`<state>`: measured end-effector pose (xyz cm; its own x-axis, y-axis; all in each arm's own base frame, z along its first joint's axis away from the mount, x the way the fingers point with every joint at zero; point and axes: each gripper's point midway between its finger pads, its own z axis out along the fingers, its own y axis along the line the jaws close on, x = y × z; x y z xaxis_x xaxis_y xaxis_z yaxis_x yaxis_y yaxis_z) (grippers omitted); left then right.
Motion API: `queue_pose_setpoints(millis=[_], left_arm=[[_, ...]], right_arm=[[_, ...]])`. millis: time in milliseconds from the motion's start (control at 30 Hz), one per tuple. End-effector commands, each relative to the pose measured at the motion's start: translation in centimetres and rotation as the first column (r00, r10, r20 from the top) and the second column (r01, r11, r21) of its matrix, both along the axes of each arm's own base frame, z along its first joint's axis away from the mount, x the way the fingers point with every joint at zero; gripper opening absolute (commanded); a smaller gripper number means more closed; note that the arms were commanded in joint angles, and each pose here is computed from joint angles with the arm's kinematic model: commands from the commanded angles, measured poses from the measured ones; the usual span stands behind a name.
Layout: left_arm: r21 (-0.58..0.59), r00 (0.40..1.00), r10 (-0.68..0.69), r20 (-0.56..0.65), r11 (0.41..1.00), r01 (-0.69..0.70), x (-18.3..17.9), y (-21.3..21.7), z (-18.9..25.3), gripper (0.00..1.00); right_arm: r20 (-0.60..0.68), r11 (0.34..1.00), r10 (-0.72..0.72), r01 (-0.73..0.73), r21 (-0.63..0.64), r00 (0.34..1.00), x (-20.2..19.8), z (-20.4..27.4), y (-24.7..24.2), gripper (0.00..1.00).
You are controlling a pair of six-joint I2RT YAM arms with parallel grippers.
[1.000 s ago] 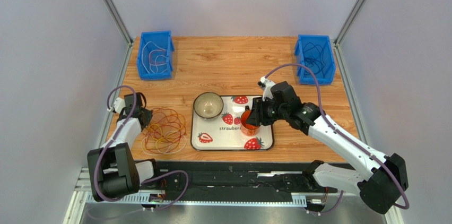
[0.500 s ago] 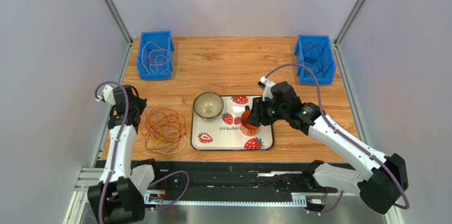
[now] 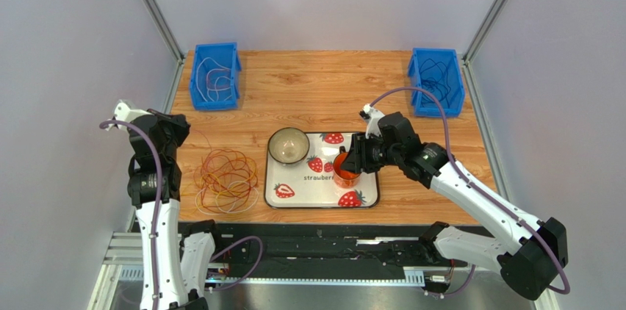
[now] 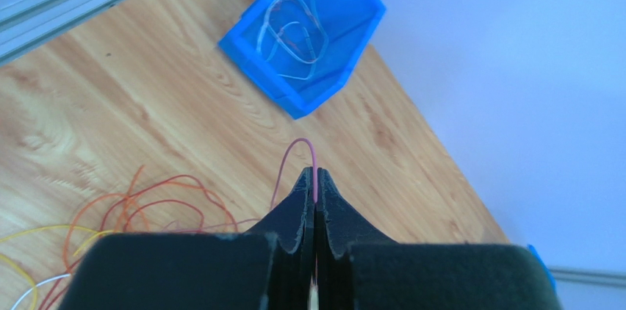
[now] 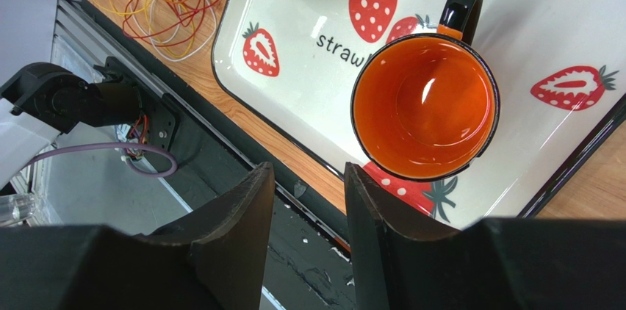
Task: Untangle the cables
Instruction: Pick up the cable from the cable.
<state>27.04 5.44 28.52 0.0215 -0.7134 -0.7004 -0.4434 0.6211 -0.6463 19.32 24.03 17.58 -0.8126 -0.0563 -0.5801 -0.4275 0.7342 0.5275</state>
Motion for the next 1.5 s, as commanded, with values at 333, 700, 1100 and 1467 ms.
queue_pose_setpoints(millis=[333,700,1100,1467], left_arm=[[0.153,0.776,-0.466,0.424,0.882,0.446,-0.1,-9.6,21.9,0.0],[0.188,0.492,-0.748,0.446,0.616,0.765,1.4,-19.2,27.8,0.0],[0.17,0.441,-0.796,0.414,0.544,0.821,-0.1,-20.6,25.2,0.0],[0.169,0.401,-0.82,0.41,0.5,0.849,-1.8,-21.1,23.8,0.0]], right_arm=[[0.098,0.987,0.035,-0.049,0.15,0.995,0.4,6.2,2.2,0.44],[0.254,0.946,0.148,-0.211,0.244,0.956,-0.2,12.3,4.0,0.52],[0.233,0.848,0.216,-0.301,0.437,0.948,4.2,13.9,11.4,0.75],[0.027,0.712,0.285,-0.23,0.664,0.958,8.7,16.2,19.8,0.72]])
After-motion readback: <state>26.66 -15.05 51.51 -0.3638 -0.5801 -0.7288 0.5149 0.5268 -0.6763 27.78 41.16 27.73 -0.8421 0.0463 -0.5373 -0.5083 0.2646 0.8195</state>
